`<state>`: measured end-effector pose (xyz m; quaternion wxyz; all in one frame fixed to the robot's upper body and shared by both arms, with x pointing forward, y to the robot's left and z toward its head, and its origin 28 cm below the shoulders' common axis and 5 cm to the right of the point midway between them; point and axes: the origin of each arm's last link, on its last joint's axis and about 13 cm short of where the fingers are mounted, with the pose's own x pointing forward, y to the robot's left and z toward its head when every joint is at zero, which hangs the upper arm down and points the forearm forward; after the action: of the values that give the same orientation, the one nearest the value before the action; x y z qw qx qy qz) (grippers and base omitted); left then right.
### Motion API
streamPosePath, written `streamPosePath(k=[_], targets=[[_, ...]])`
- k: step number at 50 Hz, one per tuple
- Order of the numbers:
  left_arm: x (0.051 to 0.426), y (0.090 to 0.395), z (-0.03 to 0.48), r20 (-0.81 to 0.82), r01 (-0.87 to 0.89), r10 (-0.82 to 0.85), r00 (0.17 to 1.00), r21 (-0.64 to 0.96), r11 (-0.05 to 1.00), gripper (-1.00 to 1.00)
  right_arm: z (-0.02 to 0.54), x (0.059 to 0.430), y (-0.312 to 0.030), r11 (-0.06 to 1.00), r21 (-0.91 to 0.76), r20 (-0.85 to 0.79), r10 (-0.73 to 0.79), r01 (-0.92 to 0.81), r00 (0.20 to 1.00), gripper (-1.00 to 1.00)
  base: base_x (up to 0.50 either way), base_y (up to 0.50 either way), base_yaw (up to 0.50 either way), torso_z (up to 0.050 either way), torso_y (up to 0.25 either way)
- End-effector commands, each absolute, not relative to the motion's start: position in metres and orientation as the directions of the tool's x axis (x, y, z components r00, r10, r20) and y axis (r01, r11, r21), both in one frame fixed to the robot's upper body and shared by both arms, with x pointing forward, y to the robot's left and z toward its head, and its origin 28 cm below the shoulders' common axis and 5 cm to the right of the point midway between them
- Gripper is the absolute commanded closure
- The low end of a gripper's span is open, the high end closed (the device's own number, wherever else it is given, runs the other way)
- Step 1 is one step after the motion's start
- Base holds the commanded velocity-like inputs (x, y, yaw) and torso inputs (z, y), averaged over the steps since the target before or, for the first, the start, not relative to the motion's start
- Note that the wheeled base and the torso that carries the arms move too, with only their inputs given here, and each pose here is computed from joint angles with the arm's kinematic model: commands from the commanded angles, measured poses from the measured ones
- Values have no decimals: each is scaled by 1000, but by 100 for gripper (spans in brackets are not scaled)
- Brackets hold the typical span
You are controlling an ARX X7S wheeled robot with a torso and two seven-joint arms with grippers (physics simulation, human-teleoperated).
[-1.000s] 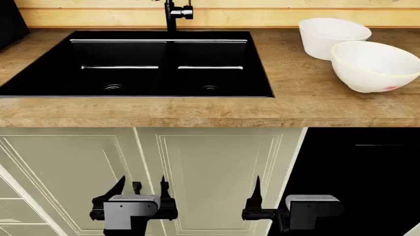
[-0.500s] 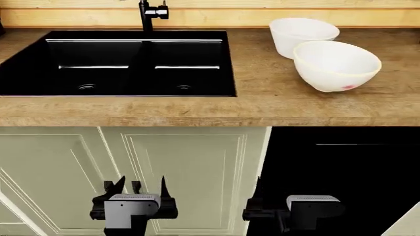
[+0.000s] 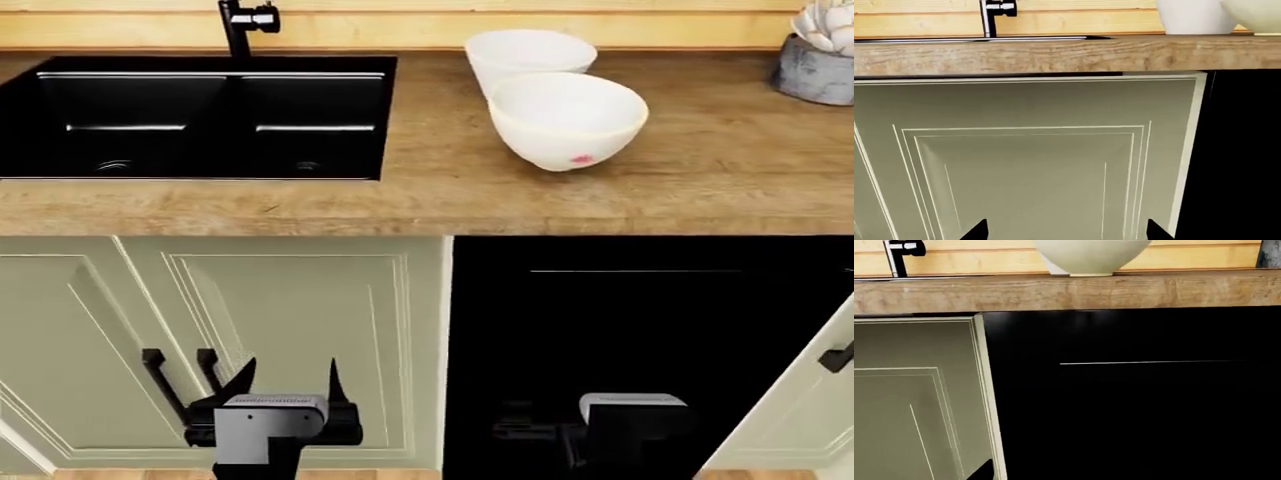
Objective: Stack the bowls in the sink.
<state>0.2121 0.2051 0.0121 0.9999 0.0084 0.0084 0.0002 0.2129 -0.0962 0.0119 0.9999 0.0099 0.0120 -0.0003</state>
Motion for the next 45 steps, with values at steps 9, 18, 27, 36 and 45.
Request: streamPosePath(k=[9,18,27,36,45], targets=[[212,205,11,-15,-2,2,1000,17,1000,-100,11,212,-97,1000,21,-31,-1,1,1000,-100,-127,-500,0,0,0],[212,206,12,-14,-3,4,1000,15,1000,-100,12,212,-97,1000,22,-28,1,0,1000,-100,-72,-443,0,0,0],[212,206,18,-3,-3,3,1000,16,1000,-100,18,213,-97,1000,17,-17,-7,8,1000,-100,0,0,0,0,0],[209,210,54,61,11,-14,998,35,999,-100,48,213,-100,1000,6,27,-11,11,1000,-100,0,0,0,0,0],[211,214,101,154,12,-14,988,14,1000,-100,102,211,-109,1000,5,108,-26,25,994,-100,0,0,0,0,0]])
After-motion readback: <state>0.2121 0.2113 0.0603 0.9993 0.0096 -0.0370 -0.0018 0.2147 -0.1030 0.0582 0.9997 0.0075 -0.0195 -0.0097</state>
